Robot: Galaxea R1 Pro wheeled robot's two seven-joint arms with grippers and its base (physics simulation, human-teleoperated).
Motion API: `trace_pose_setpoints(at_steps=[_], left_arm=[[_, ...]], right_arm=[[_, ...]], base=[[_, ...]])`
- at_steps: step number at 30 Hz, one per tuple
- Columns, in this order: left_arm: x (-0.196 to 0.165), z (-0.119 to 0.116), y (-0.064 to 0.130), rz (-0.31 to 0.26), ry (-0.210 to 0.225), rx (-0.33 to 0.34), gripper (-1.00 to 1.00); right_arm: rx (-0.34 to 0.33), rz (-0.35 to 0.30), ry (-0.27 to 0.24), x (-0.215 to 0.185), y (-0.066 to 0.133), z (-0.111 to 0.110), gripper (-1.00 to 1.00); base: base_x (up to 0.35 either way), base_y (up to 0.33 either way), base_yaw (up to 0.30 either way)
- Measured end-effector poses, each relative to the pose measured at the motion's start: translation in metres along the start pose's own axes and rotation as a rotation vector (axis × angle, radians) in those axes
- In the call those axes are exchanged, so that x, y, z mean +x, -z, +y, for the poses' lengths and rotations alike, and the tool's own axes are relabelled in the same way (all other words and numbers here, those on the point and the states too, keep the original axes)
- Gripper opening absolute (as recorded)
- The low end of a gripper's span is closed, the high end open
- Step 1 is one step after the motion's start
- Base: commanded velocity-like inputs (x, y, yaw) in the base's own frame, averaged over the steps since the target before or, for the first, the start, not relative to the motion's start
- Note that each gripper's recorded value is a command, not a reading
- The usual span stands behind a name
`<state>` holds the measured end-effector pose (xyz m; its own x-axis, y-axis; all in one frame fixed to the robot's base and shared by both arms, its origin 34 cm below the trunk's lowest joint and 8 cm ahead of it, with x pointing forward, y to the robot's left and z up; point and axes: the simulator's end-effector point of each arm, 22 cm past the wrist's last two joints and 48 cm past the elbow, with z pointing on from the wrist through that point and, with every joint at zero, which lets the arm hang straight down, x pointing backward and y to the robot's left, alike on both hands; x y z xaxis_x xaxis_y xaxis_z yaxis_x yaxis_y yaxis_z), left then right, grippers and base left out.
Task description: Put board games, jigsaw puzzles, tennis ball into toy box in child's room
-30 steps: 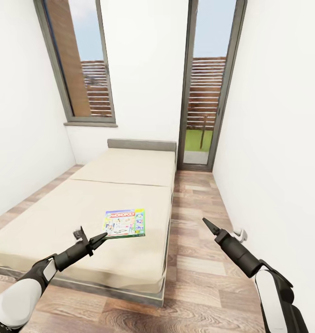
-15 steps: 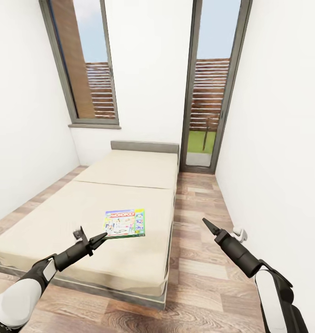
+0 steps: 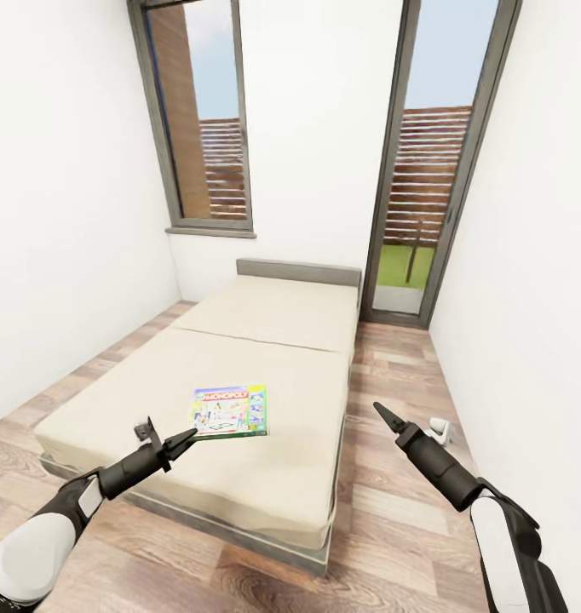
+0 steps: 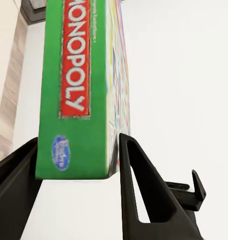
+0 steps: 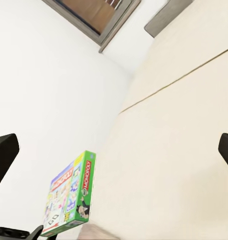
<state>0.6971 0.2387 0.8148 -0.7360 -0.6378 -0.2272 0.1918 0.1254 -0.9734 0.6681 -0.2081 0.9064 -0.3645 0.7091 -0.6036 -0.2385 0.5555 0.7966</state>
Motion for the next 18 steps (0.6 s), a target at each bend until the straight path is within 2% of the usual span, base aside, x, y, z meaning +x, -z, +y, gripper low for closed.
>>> trace_pose_setpoints(at_steps=[10, 18], left_arm=[[-0.0086, -0.0013, 0.0085, -0.013, -0.013, -0.006, -1.00], [-0.0096, -0.0027, 0.0093, -0.014, -0.016, -0.006, -1.00]], right_arm=[[0.000, 0.001, 0.001, 0.0002, 0.0000, 0.0007, 1.00], [-0.002, 0.001, 0.002, 0.0003, -0.0001, 0.0017, 1.00]], base=[[0.000, 0.001, 0.278], [0.000, 0.118, 0.278]])
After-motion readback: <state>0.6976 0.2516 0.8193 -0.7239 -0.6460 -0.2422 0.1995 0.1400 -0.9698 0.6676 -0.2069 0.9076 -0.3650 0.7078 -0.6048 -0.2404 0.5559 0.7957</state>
